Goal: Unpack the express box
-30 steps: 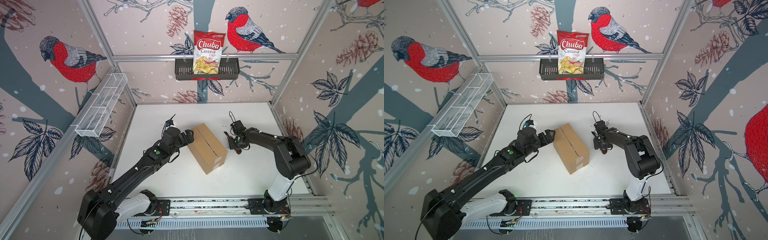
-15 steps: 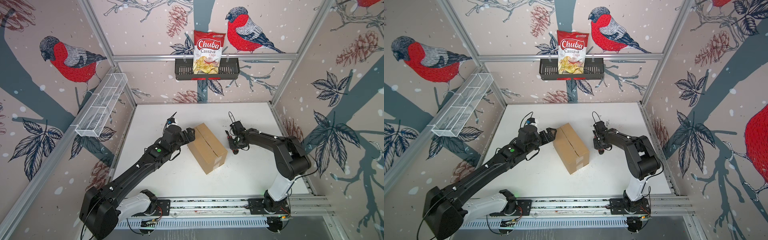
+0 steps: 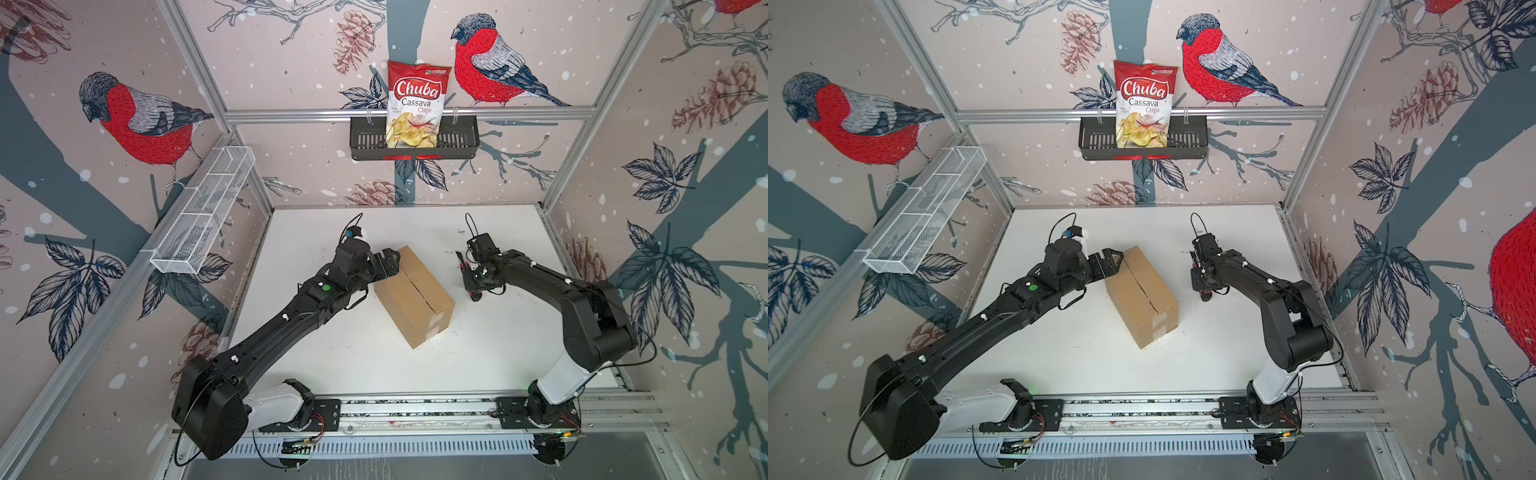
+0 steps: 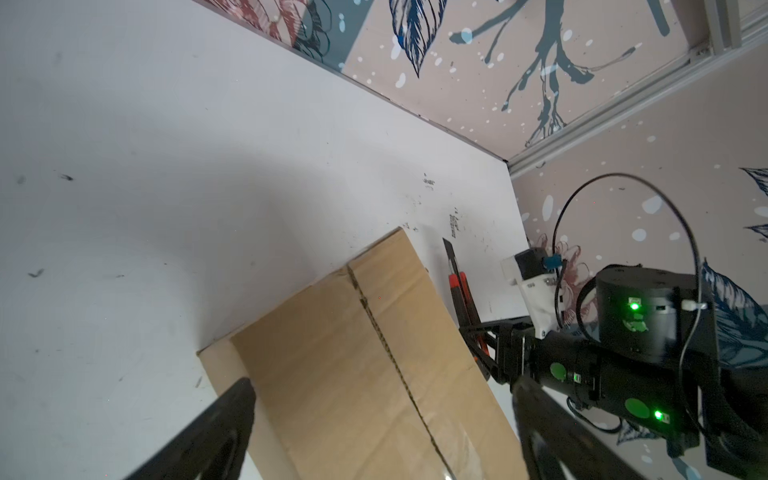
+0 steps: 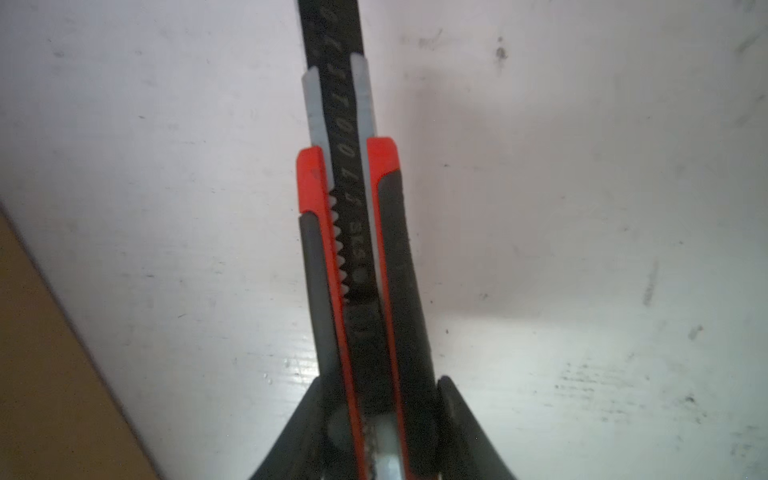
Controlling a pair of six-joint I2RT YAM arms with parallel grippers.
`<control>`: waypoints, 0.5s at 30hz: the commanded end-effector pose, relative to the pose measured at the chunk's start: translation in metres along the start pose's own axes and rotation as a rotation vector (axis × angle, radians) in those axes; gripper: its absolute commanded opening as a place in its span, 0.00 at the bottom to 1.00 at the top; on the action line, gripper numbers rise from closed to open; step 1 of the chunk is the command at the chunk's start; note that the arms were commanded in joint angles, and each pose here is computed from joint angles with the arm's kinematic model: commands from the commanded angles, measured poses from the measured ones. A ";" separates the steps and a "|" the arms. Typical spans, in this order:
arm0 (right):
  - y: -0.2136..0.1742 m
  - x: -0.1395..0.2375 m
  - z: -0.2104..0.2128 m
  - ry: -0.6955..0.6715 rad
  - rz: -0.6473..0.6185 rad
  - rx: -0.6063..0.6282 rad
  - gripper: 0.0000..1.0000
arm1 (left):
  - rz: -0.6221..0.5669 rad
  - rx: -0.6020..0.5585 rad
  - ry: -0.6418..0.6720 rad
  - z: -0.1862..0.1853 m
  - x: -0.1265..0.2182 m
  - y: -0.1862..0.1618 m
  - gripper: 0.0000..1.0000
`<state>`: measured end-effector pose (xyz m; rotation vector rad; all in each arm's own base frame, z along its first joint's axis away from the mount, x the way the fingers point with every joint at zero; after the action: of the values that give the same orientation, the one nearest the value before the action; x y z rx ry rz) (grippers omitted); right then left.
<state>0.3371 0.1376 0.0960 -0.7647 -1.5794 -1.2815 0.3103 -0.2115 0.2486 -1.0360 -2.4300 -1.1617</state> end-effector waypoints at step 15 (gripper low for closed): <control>0.039 0.112 0.008 0.107 -0.237 0.019 0.17 | 0.127 -0.129 -0.226 -0.089 -0.053 -0.005 0.95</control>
<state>0.3328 0.1400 0.2006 -0.5679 -1.6414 -1.4523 0.3353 -0.2876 0.2667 -1.3170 -2.4110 -1.1963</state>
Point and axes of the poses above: each gripper's point midway between its finger pads, its own x axis back along the fingers, its own z axis along the line the jaws close on, y = z × x, the point moved 3 cm from there along x, back along the fingers, and after that the axes turned 5 degrees about x, right-handed, at the moved point
